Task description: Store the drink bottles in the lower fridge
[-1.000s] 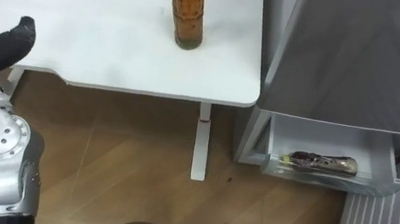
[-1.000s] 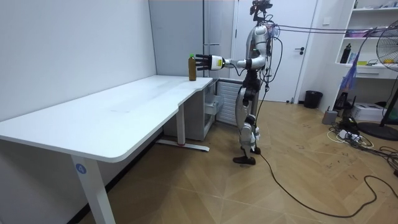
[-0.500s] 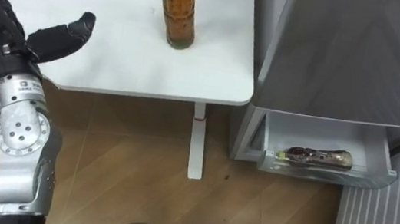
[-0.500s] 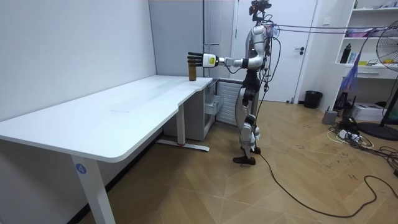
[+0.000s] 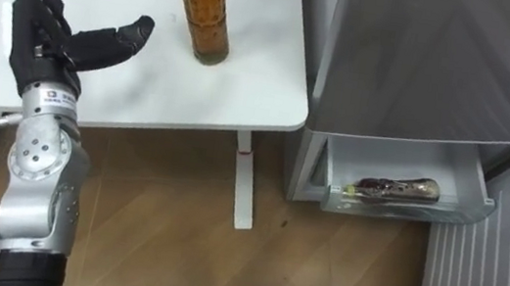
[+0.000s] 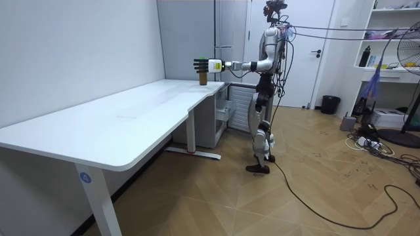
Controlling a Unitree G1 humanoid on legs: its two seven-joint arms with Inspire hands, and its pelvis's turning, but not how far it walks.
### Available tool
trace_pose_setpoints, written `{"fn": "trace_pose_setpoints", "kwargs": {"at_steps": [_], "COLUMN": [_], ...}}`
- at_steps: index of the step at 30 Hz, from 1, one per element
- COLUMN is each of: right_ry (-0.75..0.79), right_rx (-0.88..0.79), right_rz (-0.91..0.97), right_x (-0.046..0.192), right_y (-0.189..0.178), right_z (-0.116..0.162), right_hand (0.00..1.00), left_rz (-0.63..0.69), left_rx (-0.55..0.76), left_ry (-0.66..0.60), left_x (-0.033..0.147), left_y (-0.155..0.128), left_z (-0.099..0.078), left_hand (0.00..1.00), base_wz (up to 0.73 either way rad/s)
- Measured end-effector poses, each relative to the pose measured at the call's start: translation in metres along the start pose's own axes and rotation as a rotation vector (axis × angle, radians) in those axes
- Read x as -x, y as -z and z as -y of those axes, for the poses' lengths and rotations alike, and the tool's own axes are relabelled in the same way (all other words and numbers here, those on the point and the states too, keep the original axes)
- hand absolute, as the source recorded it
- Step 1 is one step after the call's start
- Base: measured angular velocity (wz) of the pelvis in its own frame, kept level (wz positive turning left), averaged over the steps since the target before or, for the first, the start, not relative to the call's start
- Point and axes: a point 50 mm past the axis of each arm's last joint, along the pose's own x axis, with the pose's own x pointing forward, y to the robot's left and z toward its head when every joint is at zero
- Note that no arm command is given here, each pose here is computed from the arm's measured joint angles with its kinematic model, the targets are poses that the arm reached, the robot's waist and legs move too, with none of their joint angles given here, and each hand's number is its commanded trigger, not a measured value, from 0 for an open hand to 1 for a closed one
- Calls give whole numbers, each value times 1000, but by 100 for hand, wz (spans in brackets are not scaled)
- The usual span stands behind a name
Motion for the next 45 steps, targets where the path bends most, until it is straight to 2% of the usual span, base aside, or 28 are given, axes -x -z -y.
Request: {"fn": "trace_pose_setpoints", "kwargs": {"at_steps": [5,16,27,37,45], "right_ry": [38,77,54,44,45], "right_rx": [2,136,194,241,222], "right_rz": [-51,-236,-241,-248,-261], "right_x": [1,7,6,6,8], "right_y": [12,45,41,41,46], "right_z": [4,8,9,10,10], "right_hand": [0,0,0,0,0], "left_rz": [-31,-99,-169,-200,-239], "left_rx": [34,101,109,52,3], "left_ry": [18,31,74,62,38], "left_x": [-6,-17,-25,-44,-48], "left_y": [4,11,20,19,25], "left_z": [1,7,12,-2,-12], "left_hand": [0,0,0,0,0], "base_wz": [-7,-12,-7,-5,-2]}}
